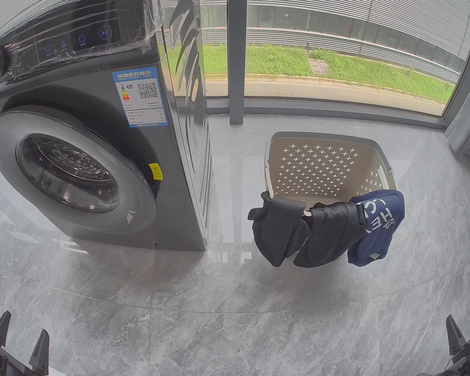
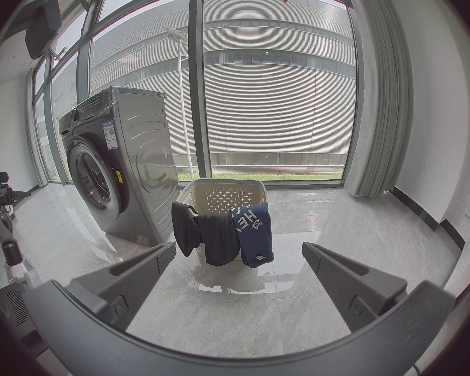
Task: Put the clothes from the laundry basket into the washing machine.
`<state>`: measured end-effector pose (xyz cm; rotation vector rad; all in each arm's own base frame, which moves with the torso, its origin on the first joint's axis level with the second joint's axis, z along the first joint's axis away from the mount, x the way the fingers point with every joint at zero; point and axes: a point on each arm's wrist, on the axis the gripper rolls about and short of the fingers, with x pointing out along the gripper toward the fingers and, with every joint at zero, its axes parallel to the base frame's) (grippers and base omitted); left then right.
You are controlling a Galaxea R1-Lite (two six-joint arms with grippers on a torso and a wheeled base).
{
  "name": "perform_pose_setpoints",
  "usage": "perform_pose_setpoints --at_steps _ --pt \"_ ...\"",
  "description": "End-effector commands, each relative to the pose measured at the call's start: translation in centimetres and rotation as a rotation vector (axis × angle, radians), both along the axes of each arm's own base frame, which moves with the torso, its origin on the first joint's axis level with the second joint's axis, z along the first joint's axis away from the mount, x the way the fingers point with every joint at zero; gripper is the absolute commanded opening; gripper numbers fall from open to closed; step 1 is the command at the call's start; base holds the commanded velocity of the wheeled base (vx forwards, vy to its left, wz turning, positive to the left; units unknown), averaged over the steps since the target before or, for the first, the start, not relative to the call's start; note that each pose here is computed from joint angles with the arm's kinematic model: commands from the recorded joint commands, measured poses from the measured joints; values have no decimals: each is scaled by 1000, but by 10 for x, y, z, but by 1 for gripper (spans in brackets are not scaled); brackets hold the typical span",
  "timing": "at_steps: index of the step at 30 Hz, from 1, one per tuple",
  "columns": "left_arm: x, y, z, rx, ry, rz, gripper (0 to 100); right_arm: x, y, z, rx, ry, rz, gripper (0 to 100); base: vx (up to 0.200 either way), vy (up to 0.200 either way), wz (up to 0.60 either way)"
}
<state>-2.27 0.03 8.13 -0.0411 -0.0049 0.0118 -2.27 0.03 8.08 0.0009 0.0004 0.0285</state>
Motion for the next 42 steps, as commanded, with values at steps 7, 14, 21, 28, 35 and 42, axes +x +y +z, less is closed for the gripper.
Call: perform_pose_setpoints --at_steps 7,14,21,28,35,42 --pt "0 0 -5 0 5 0 100 0 0 -5 1 0 1 100 0 -143 0" --pt "0 0 -5 0 5 0 100 0 0 -5 1 0 2 100 0 0 0" --pt "0 0 -5 0 6 0 100 0 0 -5 1 0 -1 100 0 0 -257" --pt "0 0 -5 0 5 0 100 0 0 -5 1 0 -1 100 0 -143 0" --pt "0 0 -5 0 5 0 100 0 0 -5 1 0 2 100 0 -200 0" --pt "0 0 -5 0 6 0 100 0 0 -5 1 0 2 100 0 -200 0"
